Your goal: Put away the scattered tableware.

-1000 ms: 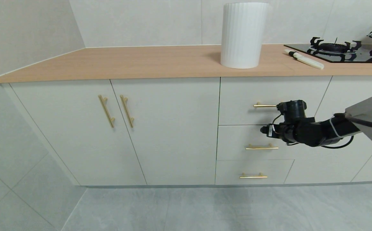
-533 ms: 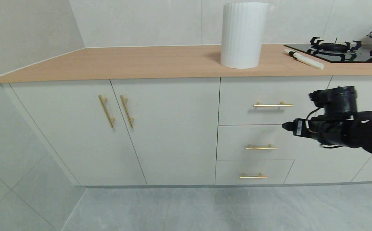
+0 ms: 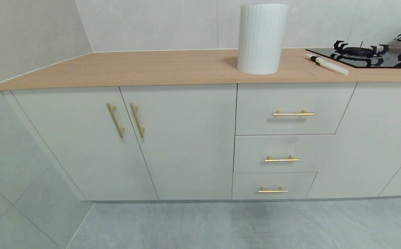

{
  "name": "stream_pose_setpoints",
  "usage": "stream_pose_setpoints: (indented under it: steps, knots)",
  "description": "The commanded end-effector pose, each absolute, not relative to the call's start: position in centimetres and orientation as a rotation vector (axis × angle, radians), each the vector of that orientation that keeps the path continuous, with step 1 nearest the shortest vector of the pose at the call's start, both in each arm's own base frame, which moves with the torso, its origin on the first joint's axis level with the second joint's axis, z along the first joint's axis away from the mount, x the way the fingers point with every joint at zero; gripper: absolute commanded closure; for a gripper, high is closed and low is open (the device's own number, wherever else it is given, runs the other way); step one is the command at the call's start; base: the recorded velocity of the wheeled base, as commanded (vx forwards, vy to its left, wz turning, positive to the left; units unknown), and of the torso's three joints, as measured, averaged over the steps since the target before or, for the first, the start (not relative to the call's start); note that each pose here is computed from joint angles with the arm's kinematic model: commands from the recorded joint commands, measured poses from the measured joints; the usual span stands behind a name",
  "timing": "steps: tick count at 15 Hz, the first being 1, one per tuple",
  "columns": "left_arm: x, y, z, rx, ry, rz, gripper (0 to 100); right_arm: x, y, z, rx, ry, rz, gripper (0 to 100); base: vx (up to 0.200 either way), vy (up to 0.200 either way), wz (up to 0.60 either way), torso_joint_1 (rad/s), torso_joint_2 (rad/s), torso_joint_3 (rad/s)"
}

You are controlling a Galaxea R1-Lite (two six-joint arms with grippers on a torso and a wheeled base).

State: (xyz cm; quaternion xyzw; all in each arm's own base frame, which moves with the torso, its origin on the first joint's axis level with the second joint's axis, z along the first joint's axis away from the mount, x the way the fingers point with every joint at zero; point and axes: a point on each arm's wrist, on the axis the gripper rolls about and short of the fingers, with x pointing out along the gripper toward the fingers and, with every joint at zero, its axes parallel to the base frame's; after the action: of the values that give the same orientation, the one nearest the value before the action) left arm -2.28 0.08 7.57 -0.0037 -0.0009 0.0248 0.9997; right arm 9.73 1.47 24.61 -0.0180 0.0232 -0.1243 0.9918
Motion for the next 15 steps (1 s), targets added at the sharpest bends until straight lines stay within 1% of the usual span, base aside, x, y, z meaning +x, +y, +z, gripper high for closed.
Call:
stream_pose_setpoints:
  steps: [1, 2, 3, 4, 5, 8, 10, 13, 14, 15]
  knots:
    - [-2.3, 0.1, 7.6, -0.008, -0.002, 0.051, 0, 1.3, -1.1, 22.0, -0.065, -0.077, -0.446, 0, 0.0, 0.0, 0.0, 0.0, 0.0, 0.0]
    - [-2.3, 0.1, 7.6, -0.008, -0.002, 0.051, 0, -0.3, -1.4, 21.1, -0.068, -0.082, -0.521, 0, 0.0, 0.0, 0.0, 0.0, 0.0, 0.0]
    - [-2.3, 0.1, 7.6, -0.008, -0.003, 0.051, 0, -0.6, -1.5, 20.9, -0.071, -0.081, -0.533, 0, 0.0, 0.0, 0.0, 0.0, 0.0, 0.0]
    - [-2.3, 0.1, 7.6, -0.008, -0.002, 0.051, 0, -2.6, -1.5, 18.9, -0.073, -0.115, -0.581, 0, 0.0, 0.0, 0.0, 0.0, 0.0, 0.0]
    - [-2.3, 0.1, 7.6, -0.008, -0.003, 0.051, 0, -3.1, -1.4, 18.4, -0.069, -0.133, -0.591, 0, 0.0, 0.0, 0.0, 0.0, 0.0, 0.0]
    - [-2.3, 0.1, 7.6, -0.008, -0.002, 0.051, 0, -4.9, -1.2, 15.3, -0.087, -0.201, -0.62, 0, 0.0, 0.0, 0.0, 0.0, 0.0, 0.0]
    - [-2.3, 0.1, 7.6, -0.008, -0.002, 0.051, 0, -4.9, -1.1, 13.7, -0.099, -0.203, -0.566, 0, 0.0, 0.0, 0.0, 0.0, 0.0, 0.0]
    - [-2.3, 0.1, 7.6, -0.008, -0.002, 0.051, 0, -3.0, -0.6, 10.2, -0.053, -0.134, -0.278, 0, 0.0, 0.0, 0.0, 0.0, 0.0, 0.0]
    - [-2.3, 0.1, 7.6, -0.008, -0.002, 0.051, 0, -2.5, -0.4, 9.0, -0.044, -0.097, -0.208, 0, 0.0, 0.0, 0.0, 0.0, 0.0, 0.0]
    - [-2.3, 0.1, 7.6, -0.008, -0.002, 0.051, 0, -2.3, -0.4, 8.3, -0.045, -0.072, -0.189, 0, 0.0, 0.0, 0.0, 0.0, 0.0, 0.0]
